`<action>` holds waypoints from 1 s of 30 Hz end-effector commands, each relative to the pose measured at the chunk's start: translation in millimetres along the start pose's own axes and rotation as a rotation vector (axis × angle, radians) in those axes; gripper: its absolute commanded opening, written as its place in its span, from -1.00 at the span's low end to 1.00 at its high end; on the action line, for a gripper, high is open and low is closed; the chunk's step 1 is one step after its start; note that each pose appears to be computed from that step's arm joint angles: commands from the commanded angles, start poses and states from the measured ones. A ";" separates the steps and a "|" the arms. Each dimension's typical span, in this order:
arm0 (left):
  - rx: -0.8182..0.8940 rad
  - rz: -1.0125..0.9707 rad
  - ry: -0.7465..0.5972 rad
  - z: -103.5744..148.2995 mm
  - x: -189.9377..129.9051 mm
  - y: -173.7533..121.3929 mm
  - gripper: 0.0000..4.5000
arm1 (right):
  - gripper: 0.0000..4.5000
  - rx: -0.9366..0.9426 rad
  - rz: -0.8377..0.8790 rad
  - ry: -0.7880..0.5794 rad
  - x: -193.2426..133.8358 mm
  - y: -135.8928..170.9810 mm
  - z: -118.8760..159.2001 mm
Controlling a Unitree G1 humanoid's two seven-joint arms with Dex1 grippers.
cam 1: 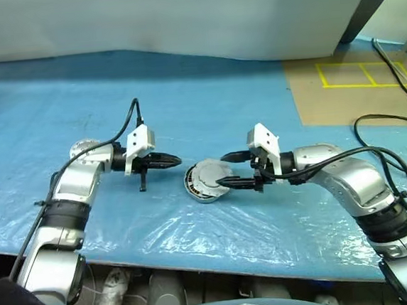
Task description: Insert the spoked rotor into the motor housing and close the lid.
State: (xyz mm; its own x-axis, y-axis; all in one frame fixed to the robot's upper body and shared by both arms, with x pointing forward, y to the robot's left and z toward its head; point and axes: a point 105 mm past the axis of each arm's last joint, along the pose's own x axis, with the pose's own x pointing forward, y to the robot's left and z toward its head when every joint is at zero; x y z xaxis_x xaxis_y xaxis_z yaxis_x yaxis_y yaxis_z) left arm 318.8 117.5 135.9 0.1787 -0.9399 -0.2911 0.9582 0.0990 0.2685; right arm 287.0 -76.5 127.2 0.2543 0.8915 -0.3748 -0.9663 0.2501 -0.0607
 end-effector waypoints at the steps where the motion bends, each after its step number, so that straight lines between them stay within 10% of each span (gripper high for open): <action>1: 0.054 0.031 -0.054 16.5 -2.3 -6.4 -1.00 | 0.97 -0.054 0.027 -0.018 5.8 -2.1 5.9; 21: 0.043 0.130 -0.031 10.5 -1.8 -5.5 -1.00 | 0.97 -0.163 -0.002 0.101 24.0 -18.9 -24.5; 26: 0.036 0.136 -0.041 11.0 -0.1 -3.7 -1.00 | 0.38 -0.154 -0.014 0.099 27.6 -17.9 -25.8; 30: 0.035 0.142 -0.046 11.6 0.3 -2.6 -1.00 | 0.32 -0.135 -0.025 0.081 30.3 -19.1 -21.1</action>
State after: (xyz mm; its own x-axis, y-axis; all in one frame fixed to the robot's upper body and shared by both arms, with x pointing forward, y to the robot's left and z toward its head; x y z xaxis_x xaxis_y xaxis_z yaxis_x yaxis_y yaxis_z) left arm 312.2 114.5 134.5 0.2978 -0.9254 -0.2345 0.9278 0.2227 0.2992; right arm 308.7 -61.4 95.0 0.2502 0.8576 -0.4493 -0.9652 0.1845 -0.1853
